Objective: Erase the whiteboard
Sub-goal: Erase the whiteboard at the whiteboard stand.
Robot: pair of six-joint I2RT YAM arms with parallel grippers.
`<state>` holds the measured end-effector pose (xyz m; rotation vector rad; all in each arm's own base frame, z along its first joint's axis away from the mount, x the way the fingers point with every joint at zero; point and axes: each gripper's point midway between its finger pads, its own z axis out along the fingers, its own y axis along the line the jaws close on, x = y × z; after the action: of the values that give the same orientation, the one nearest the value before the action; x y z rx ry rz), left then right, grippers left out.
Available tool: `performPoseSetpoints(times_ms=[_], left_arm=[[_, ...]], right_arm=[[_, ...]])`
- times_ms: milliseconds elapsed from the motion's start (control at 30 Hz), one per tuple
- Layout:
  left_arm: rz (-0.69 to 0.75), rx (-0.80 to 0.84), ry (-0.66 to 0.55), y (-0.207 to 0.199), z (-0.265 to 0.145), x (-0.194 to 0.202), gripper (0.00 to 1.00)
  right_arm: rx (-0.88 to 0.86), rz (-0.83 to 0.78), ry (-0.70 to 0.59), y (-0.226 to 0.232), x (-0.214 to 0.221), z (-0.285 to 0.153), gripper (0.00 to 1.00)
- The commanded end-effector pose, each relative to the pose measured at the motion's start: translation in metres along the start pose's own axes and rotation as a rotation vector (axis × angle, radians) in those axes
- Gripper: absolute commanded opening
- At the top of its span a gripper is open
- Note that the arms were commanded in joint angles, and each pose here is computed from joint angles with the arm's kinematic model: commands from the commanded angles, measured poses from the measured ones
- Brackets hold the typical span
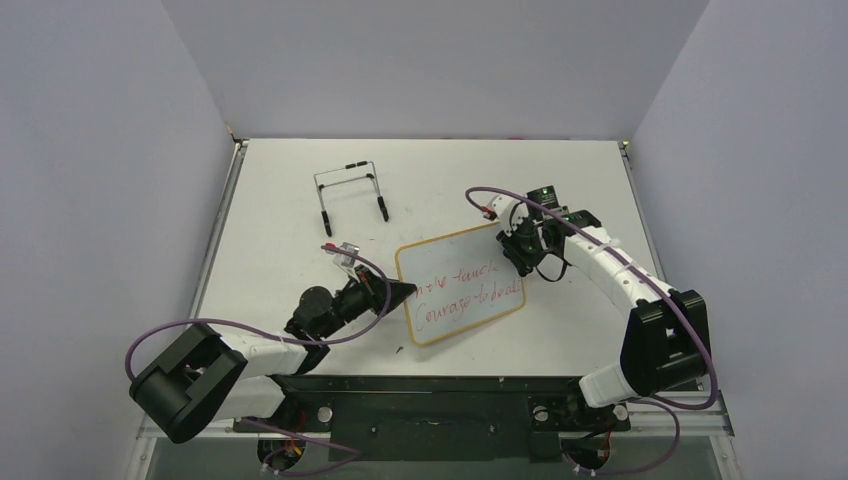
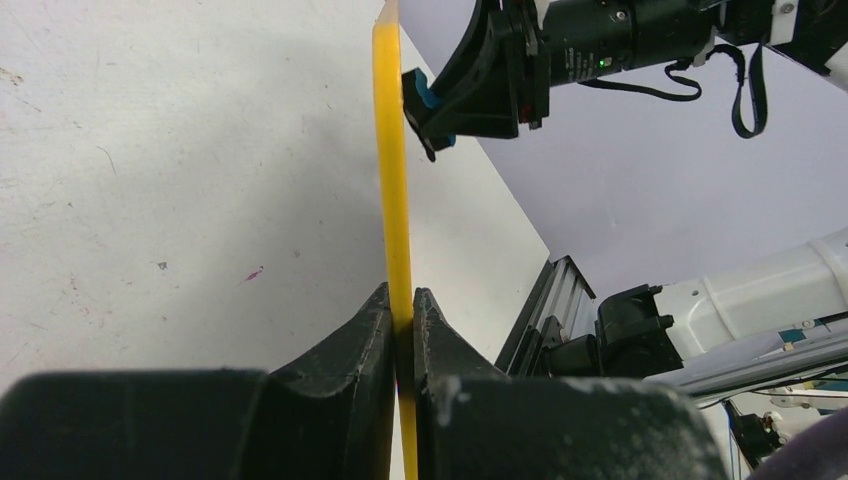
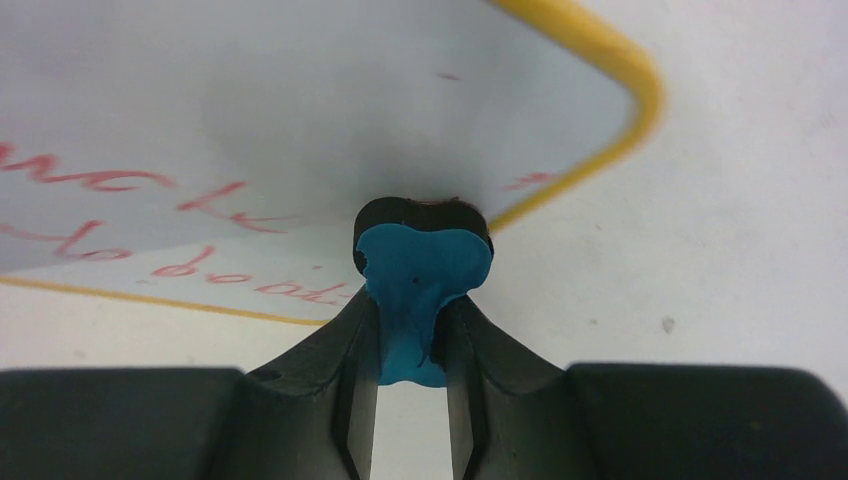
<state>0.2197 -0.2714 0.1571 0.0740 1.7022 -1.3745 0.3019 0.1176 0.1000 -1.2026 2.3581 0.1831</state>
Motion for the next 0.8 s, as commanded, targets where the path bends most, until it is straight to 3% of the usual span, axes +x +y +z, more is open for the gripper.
performPoseSetpoints(times_ms=[0,333,500,633,767], left_arm=[[0.063,0.169,-0.060,-0.042,0.000,-0.021,0.00],[0.064,0.176,-0.061,-0.043,0.000,-0.021,0.00],[0.069,0.174,-0.058,-0.043,0.001,-0.022,0.00],[0.070,0.174,-0.061,-0.043,0.001,-0.023,0.00],[0.072,0.168,-0.068,-0.041,-0.001,-0.025,0.00]], right_arm=[[0.214,0.115,-0.036,-0.048,-0.001,-0.006,0.00],[0.115,0.098,-0.181,-0.044,-0.051,-0.017,0.00],[0.170,0.132,-0.207,-0.059,-0.061,-0.021,0.00],[0.155,0.130,-0.146,-0.055,-0.046,-0.012,0.00],[0.031,0.064,-0.005,-0.027,-0.006,0.003,0.00]])
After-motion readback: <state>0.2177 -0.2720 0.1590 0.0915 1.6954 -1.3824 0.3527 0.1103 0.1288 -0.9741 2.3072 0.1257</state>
